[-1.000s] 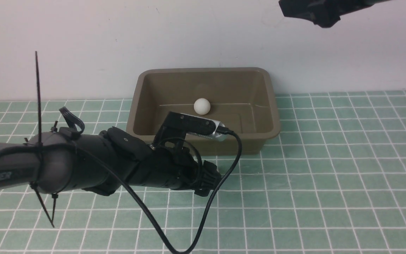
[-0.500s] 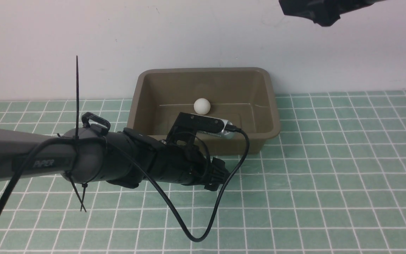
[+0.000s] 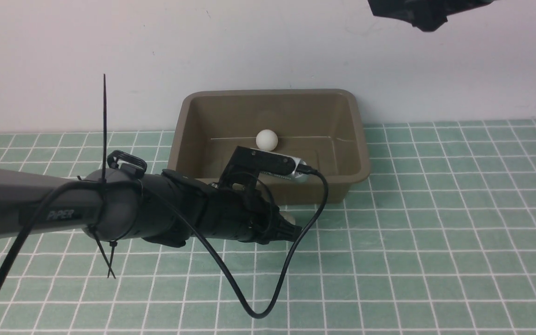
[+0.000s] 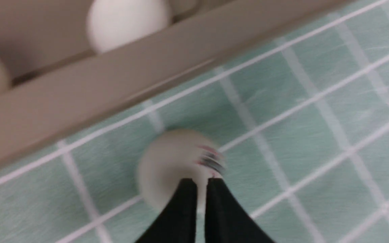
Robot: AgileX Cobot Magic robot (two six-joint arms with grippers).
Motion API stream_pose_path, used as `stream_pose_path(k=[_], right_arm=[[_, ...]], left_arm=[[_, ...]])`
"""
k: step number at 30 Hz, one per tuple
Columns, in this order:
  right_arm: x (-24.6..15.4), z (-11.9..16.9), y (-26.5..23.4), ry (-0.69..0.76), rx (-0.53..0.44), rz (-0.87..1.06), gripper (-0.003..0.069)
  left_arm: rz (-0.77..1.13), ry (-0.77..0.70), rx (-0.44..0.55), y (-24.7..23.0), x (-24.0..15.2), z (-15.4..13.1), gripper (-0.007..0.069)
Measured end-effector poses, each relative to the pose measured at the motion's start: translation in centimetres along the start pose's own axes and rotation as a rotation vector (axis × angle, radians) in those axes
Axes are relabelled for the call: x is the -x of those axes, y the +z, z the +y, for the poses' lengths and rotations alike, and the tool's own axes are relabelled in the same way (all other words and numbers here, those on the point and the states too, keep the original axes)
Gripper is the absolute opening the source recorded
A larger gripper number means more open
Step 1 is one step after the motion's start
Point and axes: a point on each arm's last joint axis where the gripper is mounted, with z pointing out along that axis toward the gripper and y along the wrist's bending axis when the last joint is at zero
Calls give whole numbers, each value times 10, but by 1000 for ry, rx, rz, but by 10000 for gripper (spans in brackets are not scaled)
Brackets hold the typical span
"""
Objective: Put the table tennis balls in the box on the green coffee tablecloth.
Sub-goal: 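Reach for and grasp a ping pong ball on the table beside the basket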
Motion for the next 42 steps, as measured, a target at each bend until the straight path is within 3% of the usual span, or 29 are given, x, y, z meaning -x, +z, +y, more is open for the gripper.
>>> stream_pose_path(k=[4,12,16,22,25,42], right_arm=[[0,0,0,0,-3,-3,482],[1,-1,0,0,-6,-6,482],[1,-1,0,0,-6,-6,482],[1,-1,0,-1,-6,-6,482],[1,-1,0,-12,-6,-7,482],[2,-2,0,-23,-21,-22,482]], left_arm=[[-48,47,-80,-20,14,-12,-4],[-66,56,-106,-27,18,-16,16],[-43,88,-148,-27,16,-20,123],[20,78,-152,-27,10,-20,425],[41,66,-127,-27,8,-18,487],[50,21,-17,-12,1,-4,468]])
